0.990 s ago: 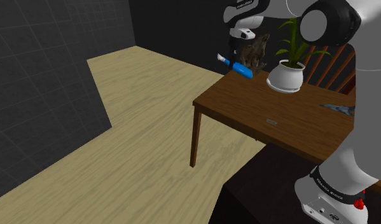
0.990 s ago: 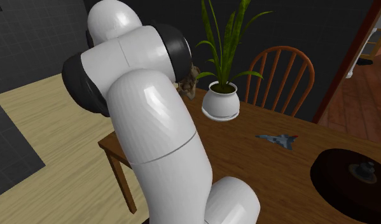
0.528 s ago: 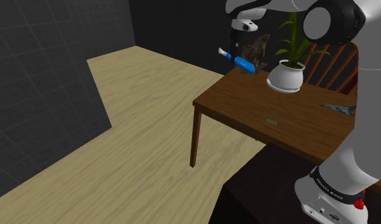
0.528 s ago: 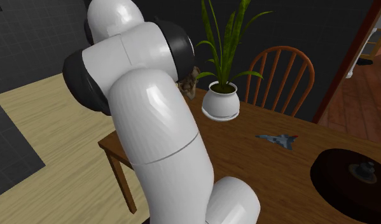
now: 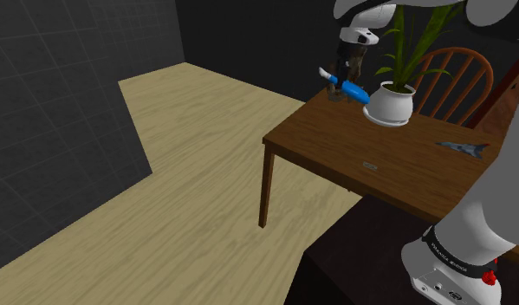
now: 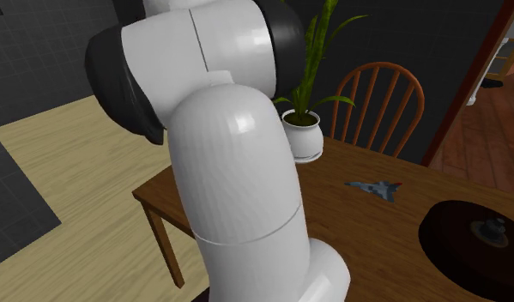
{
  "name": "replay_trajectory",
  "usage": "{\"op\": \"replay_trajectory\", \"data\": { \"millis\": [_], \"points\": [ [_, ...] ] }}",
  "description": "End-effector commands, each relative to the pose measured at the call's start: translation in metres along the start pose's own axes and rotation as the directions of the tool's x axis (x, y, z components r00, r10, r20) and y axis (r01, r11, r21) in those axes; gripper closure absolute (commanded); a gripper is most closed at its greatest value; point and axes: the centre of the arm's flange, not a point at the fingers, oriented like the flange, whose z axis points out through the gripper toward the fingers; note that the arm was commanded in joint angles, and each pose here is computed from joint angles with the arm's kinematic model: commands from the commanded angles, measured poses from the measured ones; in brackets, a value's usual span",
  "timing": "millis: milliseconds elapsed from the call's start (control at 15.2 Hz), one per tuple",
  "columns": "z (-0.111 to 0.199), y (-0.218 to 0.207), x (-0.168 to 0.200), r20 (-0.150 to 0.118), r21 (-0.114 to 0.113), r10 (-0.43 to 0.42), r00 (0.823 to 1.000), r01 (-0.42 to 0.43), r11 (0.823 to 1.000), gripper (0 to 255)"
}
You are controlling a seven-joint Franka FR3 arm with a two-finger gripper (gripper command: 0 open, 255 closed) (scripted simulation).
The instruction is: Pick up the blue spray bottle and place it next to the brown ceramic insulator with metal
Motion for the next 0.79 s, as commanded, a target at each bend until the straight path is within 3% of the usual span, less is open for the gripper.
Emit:
{"op": "replay_trajectory", "data": {
  "millis": [0, 726],
  "points": [
    [0.001, 0.008, 0.026, 0.000, -0.001, -0.001, 1.000, 0.001, 1.000, 255],
    [-0.002, 0.054, 0.164, 0.000, -0.001, -0.001, 1.000, 0.001, 1.000, 255]
  ]
}}
